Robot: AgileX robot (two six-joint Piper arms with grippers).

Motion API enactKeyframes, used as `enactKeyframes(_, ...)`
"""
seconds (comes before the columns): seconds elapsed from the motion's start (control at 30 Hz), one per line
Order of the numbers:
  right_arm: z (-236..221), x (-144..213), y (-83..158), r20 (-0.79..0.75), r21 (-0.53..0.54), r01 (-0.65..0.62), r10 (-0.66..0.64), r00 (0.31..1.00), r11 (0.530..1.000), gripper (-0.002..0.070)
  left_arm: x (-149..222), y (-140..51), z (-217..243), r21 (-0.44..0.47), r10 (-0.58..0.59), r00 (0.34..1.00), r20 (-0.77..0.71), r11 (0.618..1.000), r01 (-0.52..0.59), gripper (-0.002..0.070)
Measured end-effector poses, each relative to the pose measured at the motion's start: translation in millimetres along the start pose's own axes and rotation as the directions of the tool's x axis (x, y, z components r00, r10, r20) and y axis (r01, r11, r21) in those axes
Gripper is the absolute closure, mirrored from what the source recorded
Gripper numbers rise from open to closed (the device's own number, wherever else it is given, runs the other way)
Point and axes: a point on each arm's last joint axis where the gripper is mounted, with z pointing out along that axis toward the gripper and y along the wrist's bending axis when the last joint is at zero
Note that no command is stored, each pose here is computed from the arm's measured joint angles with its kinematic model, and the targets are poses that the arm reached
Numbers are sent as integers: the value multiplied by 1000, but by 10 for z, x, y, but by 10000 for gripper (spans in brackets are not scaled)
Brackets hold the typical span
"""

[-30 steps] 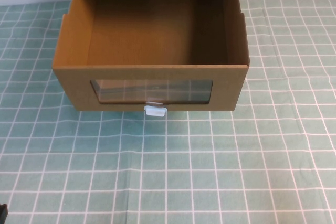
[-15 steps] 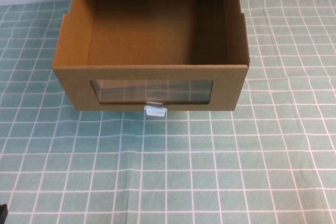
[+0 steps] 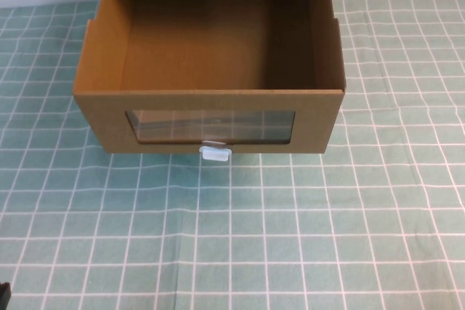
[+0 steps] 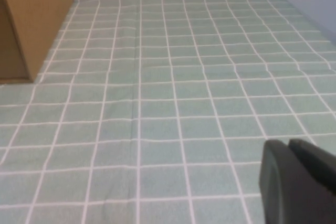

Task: Open the shoe box
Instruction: 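Pull the top drawer of the cardboard box fully open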

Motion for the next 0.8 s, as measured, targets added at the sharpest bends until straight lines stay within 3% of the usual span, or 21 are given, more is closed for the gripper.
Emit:
enactKeyframes(0.23,32,191,19,-78,-50,7,-11,997,999,690,1,0,0,0,0,1000,-1,1000,0,680)
enactKeyframes(0.8,22,190,80,-76,-154,1,-13,997,988,690,1,0,0,0,0,1000,-1,1000,0,680)
